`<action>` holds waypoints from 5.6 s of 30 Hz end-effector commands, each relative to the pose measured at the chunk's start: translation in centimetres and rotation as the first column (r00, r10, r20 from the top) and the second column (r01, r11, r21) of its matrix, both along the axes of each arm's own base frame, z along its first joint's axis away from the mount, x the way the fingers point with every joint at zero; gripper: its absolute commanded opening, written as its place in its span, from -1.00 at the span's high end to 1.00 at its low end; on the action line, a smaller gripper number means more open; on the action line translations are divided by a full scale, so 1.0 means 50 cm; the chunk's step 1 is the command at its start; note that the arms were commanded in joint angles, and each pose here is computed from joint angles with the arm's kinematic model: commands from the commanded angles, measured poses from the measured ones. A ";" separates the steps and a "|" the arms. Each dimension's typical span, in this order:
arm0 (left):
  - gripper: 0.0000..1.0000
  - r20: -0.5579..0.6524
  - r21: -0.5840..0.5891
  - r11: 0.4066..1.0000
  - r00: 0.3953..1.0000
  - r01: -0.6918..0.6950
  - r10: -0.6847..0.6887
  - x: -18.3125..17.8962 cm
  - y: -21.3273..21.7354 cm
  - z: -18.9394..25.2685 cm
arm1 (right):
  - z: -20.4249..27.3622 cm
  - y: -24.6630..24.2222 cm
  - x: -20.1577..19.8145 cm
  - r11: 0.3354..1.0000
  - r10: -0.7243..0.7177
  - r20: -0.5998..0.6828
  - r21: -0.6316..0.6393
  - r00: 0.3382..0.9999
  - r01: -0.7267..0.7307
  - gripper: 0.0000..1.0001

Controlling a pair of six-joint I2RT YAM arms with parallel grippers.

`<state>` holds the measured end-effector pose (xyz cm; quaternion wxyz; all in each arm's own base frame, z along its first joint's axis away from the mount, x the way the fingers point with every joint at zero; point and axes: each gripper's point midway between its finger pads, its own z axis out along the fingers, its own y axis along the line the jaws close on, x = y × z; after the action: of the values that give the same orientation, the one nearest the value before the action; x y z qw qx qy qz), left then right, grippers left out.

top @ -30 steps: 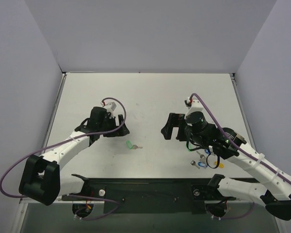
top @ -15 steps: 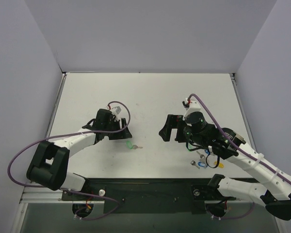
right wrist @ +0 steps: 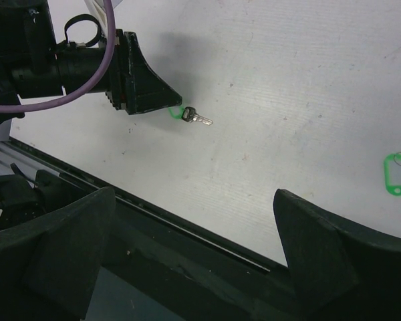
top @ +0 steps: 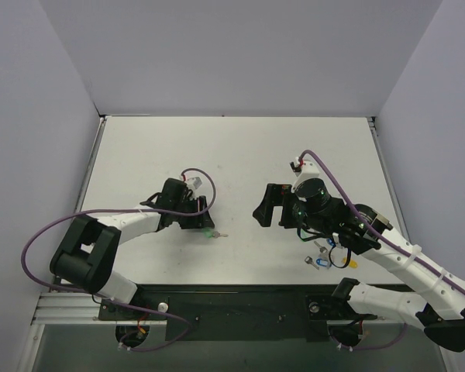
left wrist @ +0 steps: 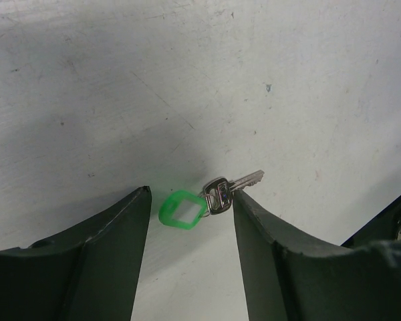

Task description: Remove the keys from the keyring

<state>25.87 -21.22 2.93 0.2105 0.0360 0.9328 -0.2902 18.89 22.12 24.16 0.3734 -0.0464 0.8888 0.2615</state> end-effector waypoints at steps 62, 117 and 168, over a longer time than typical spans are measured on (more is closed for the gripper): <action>1.00 0.428 -0.197 0.964 0.900 0.178 -0.079 0.007 -0.066 0.444 | 0.180 0.042 0.000 0.959 -0.001 0.117 0.282 0.993 -0.032 -1.00; 1.00 0.616 -0.773 0.152 0.671 0.616 0.412 -0.274 0.032 1.135 | 0.671 0.169 -0.079 -0.105 0.073 0.435 0.898 0.897 -0.427 -0.51; 1.00 0.570 -0.792 0.107 0.665 0.601 0.483 -0.273 0.049 1.164 | 0.743 0.189 -0.162 -0.408 0.167 0.461 0.837 0.871 -0.365 -0.20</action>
<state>13.65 -19.85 59.34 0.5018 0.0344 0.3278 -0.7997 14.23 38.11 55.27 0.2190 0.0698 0.3785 0.8966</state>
